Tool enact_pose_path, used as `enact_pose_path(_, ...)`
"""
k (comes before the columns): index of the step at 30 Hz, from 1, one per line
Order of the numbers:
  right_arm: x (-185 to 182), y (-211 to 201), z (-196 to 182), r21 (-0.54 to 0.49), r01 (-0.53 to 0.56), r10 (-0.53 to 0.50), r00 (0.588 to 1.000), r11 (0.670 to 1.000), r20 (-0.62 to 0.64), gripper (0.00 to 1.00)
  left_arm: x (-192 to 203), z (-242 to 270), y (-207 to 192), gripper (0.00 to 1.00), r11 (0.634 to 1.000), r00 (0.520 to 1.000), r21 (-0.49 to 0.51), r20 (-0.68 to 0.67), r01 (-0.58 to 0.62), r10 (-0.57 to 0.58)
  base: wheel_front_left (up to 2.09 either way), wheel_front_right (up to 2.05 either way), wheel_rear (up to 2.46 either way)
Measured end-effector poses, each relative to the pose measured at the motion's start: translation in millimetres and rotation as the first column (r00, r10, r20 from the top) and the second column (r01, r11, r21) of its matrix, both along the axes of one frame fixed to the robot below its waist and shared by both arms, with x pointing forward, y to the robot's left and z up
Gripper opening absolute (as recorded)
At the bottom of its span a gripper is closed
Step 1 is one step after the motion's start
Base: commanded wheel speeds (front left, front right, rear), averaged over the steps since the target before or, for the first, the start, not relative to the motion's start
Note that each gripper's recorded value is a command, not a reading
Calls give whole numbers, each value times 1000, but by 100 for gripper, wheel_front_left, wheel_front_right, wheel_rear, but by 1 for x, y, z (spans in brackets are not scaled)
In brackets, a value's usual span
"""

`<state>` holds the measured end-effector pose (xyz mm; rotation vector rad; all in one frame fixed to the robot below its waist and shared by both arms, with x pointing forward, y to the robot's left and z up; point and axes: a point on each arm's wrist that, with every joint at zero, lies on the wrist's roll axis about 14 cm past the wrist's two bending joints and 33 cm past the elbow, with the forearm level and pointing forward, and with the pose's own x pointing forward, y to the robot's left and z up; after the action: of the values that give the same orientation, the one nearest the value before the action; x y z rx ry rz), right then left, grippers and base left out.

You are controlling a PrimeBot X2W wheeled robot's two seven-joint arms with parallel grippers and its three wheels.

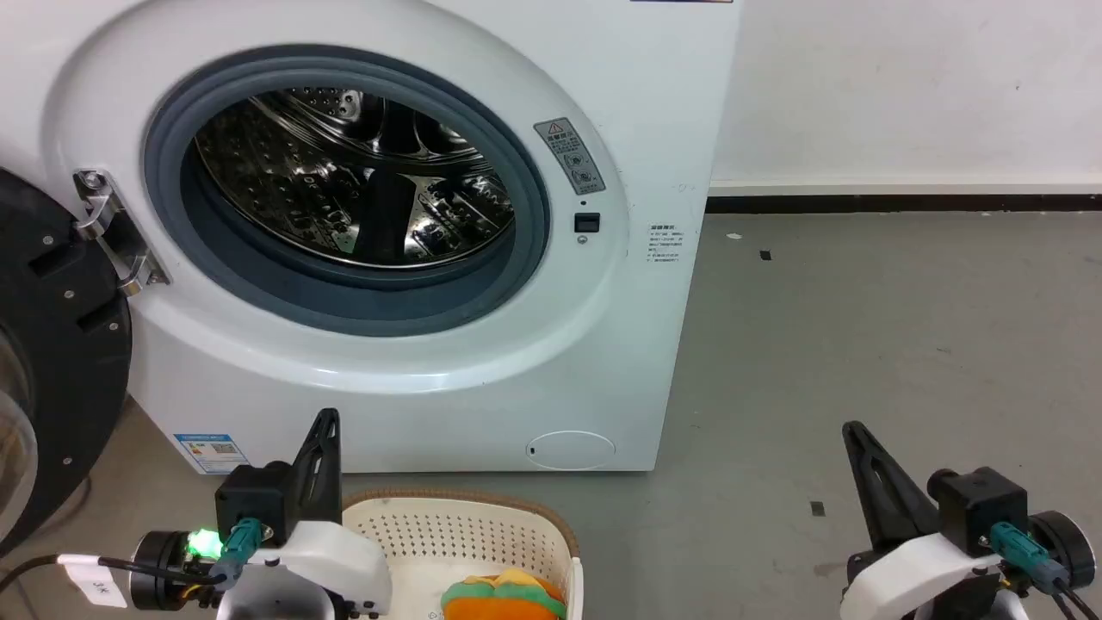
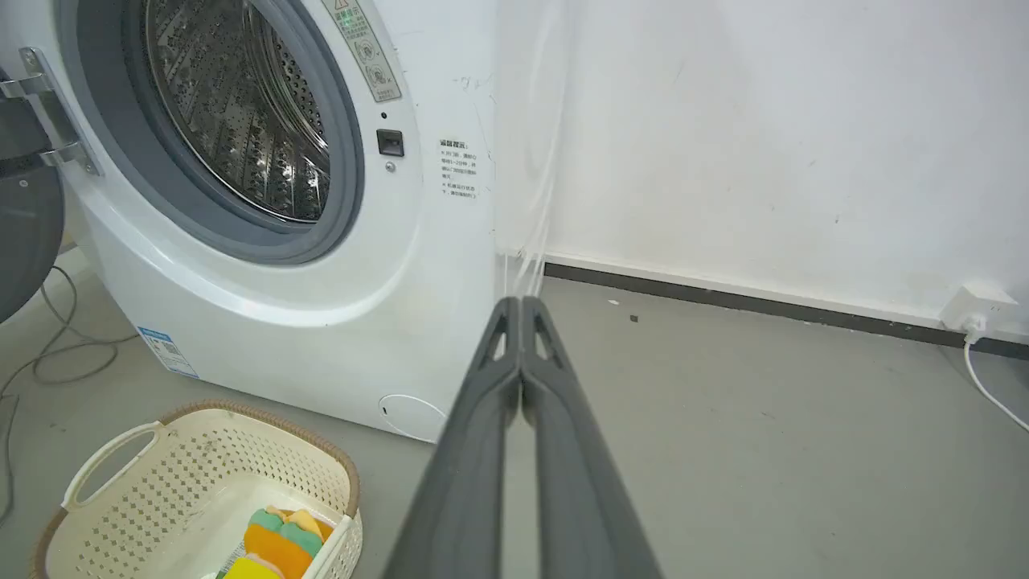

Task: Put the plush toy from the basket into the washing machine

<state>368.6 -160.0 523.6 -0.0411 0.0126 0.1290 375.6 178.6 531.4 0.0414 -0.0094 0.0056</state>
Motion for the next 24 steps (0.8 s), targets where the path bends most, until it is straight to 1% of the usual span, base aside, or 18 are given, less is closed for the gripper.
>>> enact_pose_path(24, 0, 0, 0, 0, 0, 0, 1000, 1000, 0, 0, 0, 0, 0, 0, 1000, 1000, 0, 0, 0, 0, 0, 0, 0)
